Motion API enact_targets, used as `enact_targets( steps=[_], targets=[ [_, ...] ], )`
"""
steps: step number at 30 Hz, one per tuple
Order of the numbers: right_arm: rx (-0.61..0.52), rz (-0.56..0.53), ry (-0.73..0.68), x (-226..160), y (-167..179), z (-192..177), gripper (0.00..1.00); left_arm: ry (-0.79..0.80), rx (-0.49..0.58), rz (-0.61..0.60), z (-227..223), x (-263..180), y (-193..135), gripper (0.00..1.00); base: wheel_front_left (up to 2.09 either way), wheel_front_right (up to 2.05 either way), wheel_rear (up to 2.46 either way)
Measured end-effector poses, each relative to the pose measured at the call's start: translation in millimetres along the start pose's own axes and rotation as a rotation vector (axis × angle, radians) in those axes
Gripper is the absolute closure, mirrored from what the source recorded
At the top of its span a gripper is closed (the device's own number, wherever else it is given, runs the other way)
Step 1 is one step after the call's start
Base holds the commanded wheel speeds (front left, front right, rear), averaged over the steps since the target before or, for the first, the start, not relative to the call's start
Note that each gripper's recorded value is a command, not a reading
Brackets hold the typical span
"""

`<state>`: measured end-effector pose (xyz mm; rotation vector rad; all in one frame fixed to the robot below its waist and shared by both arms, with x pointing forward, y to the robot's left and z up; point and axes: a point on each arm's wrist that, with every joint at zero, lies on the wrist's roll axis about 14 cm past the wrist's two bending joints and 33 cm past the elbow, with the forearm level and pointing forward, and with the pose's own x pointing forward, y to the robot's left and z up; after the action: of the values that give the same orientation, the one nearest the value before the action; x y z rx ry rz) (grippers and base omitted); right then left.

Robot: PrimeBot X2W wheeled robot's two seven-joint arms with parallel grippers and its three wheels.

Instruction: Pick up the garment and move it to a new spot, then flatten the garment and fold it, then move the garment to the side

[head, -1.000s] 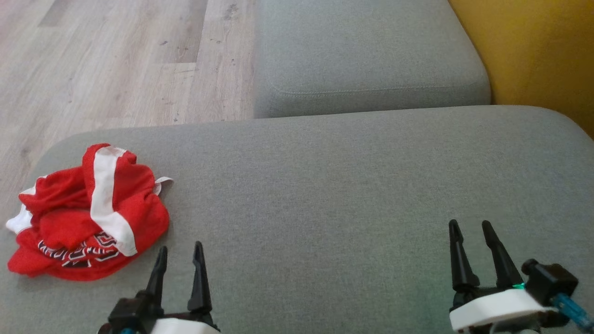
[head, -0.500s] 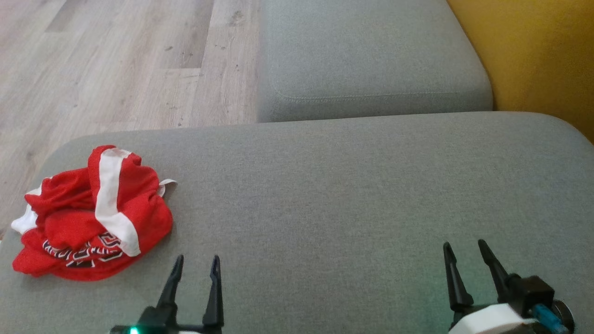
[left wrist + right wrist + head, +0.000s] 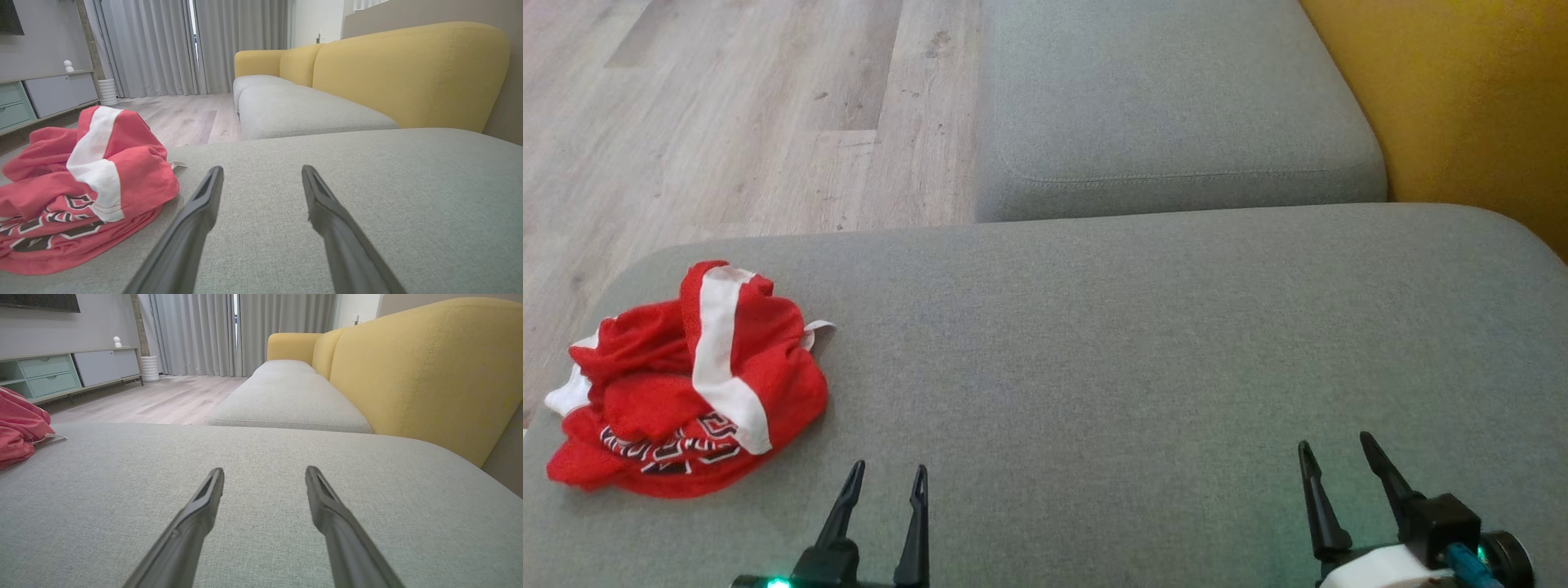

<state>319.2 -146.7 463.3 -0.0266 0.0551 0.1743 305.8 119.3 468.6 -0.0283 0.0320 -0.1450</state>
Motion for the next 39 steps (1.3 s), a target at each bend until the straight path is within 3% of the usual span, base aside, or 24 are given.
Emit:
enact_targets(
  steps=[17, 39],
  targets=[
    [0.013, 0.036, 0.005, 11, 9, 0, 0.00, 0.003, -0.015, 0.076, -2, -6, 20, 0.00, 0.00, 0.00, 0.00],
    [0.043, 0.398, 0.006, 63, 124, 12, 0.00, -0.041, -0.024, 0.497, 6, -76, 129, 0.00, 0.00, 0.00, 0.00]
  ],
)
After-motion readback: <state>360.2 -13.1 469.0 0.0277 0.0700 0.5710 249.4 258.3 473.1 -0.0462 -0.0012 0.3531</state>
